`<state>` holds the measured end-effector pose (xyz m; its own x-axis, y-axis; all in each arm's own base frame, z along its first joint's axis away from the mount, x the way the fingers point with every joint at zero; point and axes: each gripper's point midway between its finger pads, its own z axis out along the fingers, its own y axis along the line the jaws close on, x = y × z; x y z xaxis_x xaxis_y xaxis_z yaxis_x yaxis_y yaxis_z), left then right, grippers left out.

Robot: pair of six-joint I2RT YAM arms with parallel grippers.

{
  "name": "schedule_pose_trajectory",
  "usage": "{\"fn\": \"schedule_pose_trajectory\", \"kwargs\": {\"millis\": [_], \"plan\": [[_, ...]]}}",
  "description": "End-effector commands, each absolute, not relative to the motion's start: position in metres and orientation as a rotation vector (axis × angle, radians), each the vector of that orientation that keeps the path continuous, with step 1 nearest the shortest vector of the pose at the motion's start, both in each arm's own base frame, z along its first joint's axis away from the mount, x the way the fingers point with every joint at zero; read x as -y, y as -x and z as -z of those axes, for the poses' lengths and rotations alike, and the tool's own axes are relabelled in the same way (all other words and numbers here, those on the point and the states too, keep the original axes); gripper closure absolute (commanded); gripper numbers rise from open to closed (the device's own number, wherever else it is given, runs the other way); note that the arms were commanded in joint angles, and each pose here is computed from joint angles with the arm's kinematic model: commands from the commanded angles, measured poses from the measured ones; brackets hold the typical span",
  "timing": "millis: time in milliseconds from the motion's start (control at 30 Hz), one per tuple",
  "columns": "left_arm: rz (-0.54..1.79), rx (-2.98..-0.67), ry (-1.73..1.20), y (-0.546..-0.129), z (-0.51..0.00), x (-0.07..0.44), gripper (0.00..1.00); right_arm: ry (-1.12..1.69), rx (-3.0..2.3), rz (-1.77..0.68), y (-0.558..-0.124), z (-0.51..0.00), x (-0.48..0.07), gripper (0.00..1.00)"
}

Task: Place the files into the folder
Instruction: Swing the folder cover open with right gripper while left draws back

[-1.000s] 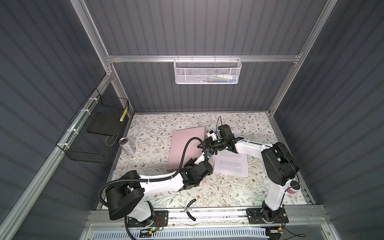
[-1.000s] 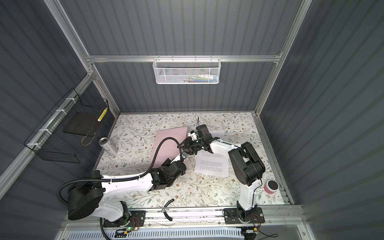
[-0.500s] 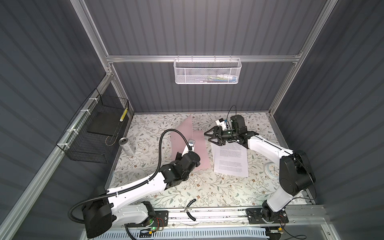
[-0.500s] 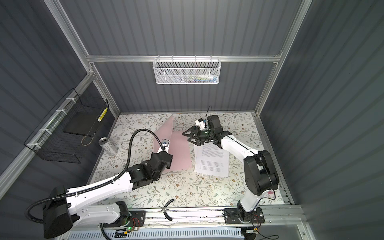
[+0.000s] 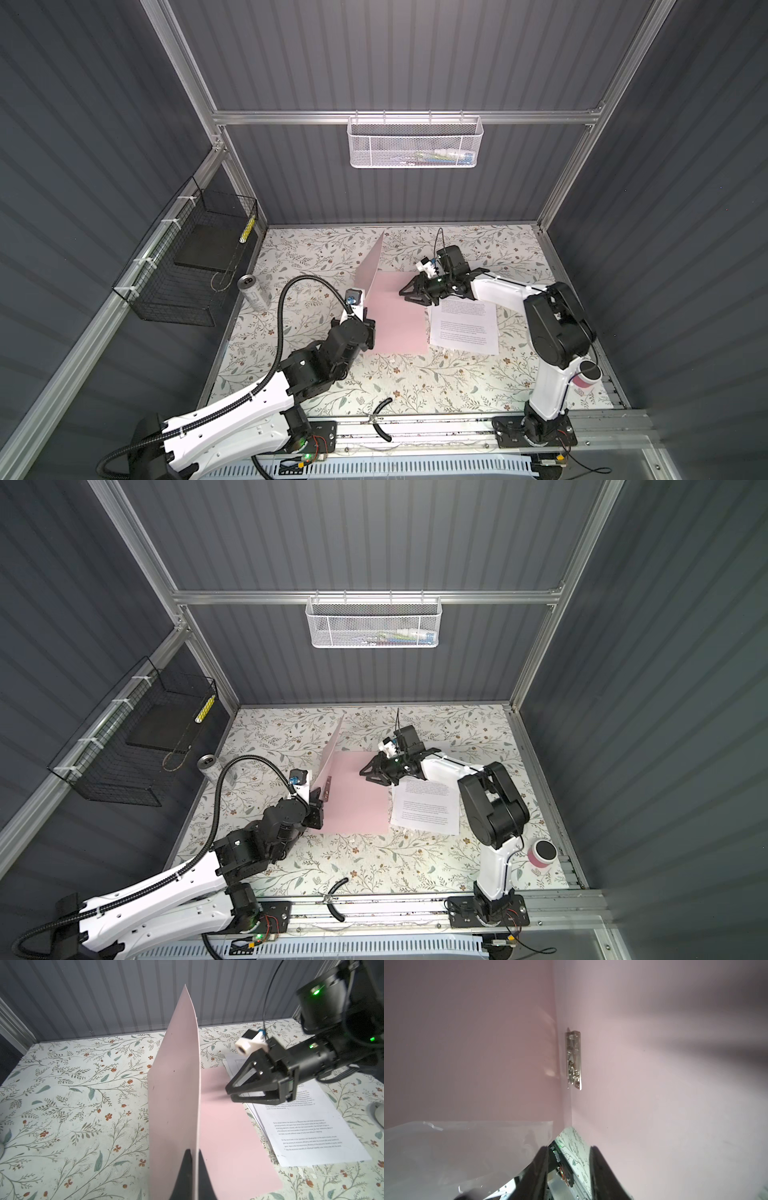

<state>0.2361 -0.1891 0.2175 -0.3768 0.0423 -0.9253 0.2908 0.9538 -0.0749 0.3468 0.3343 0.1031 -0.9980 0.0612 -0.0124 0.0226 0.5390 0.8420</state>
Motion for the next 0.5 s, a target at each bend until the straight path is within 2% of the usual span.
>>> {"fn": "schedule_pose_trajectory", "kwargs": {"millis": [0,233,467], "plan": [[0.304,-1.957,-0.16,-0.236,-0.211,0.184,1.0,0.011,-2.75,-1.352,-0.352,-0.095,-0.345,0.68],[0.234,-1.95,-0.025,-0.237,-0.21,0.159,1.0,0.02,-2.866,-1.169,-0.347,-0.048,-0.343,0.76],[0.181,-1.903,0.173,-0.235,-0.221,0.125,1.0,0.046,-2.925,-1.056,-0.339,-0.022,-0.329,0.8]]}}
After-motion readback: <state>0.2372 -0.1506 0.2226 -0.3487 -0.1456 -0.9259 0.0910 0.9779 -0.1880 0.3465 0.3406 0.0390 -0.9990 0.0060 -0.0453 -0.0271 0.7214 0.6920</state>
